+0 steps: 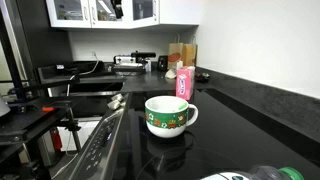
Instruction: Remove the marker from the mug and put it on the counter
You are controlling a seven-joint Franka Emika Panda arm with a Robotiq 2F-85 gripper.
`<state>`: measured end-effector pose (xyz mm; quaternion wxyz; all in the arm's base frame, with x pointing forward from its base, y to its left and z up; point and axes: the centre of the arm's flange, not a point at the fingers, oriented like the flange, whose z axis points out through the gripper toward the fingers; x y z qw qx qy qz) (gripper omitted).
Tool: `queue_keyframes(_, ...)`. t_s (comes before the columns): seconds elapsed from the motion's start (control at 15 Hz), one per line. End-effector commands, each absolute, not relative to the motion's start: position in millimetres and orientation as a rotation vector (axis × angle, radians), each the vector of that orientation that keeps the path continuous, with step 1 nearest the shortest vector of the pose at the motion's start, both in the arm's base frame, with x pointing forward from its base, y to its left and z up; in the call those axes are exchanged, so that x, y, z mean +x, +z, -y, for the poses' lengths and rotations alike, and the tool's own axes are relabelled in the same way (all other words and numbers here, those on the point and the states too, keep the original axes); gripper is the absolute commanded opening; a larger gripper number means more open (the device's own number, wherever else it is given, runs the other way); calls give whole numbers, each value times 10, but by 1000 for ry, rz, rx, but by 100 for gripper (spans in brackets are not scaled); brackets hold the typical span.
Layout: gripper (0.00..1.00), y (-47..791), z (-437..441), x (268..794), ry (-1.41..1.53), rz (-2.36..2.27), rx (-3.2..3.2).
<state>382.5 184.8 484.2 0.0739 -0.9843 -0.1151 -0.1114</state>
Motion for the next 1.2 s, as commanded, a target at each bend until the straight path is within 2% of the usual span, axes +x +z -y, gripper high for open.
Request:
queue_keyframes(0.0, 100, 4846, -1849, 3826, -335, 346, -2955)
queue_keyframes(0.4, 100, 4819, -1813, 3906, -325, 348, -2937)
queue_keyframes(1.13, 100, 4044, -434, 5196, -227, 116, -3160)
